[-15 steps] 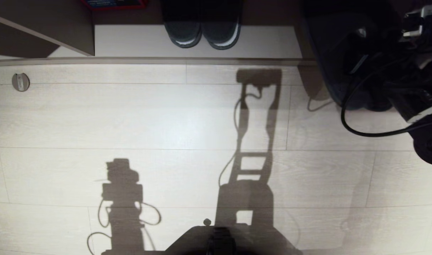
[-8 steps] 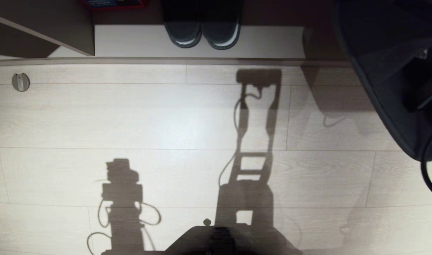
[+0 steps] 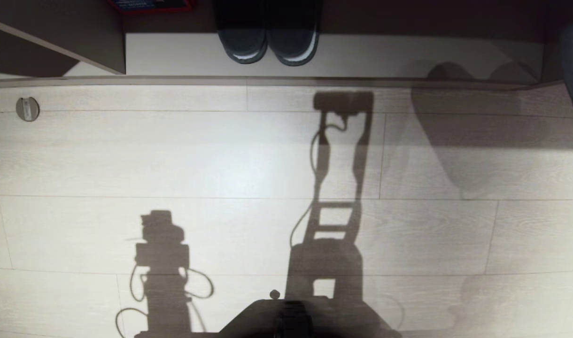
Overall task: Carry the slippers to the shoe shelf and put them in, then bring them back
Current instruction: Place the slippers on the floor
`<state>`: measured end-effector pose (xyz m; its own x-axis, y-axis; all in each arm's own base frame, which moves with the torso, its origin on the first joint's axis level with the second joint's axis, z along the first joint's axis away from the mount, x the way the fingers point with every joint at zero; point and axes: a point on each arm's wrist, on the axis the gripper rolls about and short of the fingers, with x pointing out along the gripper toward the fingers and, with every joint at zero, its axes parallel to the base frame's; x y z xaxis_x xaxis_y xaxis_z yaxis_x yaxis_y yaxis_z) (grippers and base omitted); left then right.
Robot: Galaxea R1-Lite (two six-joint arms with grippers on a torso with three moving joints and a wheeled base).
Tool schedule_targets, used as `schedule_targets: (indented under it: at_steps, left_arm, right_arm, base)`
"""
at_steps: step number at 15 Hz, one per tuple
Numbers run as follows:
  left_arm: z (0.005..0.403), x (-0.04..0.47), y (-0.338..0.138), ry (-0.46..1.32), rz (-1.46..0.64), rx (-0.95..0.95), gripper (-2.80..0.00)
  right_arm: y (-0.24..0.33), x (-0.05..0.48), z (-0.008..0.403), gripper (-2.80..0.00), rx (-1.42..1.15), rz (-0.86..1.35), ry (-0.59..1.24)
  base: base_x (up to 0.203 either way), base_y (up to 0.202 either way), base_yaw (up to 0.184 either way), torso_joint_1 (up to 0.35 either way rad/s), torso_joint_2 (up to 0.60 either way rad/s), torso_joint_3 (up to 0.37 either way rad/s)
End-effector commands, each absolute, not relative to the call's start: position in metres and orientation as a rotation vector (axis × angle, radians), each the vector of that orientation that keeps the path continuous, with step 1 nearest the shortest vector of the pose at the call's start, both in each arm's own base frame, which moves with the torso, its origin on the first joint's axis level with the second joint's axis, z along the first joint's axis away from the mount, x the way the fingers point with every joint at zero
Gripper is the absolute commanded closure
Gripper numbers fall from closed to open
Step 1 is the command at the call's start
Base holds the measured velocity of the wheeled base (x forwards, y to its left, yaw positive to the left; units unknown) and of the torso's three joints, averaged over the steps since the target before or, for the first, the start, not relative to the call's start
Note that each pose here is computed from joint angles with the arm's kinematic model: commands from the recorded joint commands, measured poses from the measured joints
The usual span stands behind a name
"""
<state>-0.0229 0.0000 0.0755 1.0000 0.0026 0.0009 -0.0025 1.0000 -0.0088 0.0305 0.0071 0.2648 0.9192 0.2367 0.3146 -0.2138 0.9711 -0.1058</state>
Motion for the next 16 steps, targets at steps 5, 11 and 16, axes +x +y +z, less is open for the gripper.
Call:
schedule_targets:
  at_steps: [5,11,16]
  left_arm:
    - [0.075,-0.023,0.0,0.0,0.003,-0.009,0.0]
    - [0.075,-0.023,0.0,-0.001,0.002,-0.009,0.0]
    - [0.075,-0.023,0.0,0.0,0.002,-0.009,0.0]
  right_arm:
    - [-0.001,-0.019,0.203,0.0,-0.073,0.174,-0.372]
    - [0.001,-0.01,0.172,0.0,-0.083,0.126,-0.432]
    - [0.003,-0.032,0.136,0.0,-0.102,0.141,-0.385]
  base:
    - [0.0,0.0,0.0,0.0,0.0,0.0]
    - [0.0,0.0,0.0,0.0,0.0,0.0]
    - [0.0,0.0,0.0,0.0,0.0,0.0]
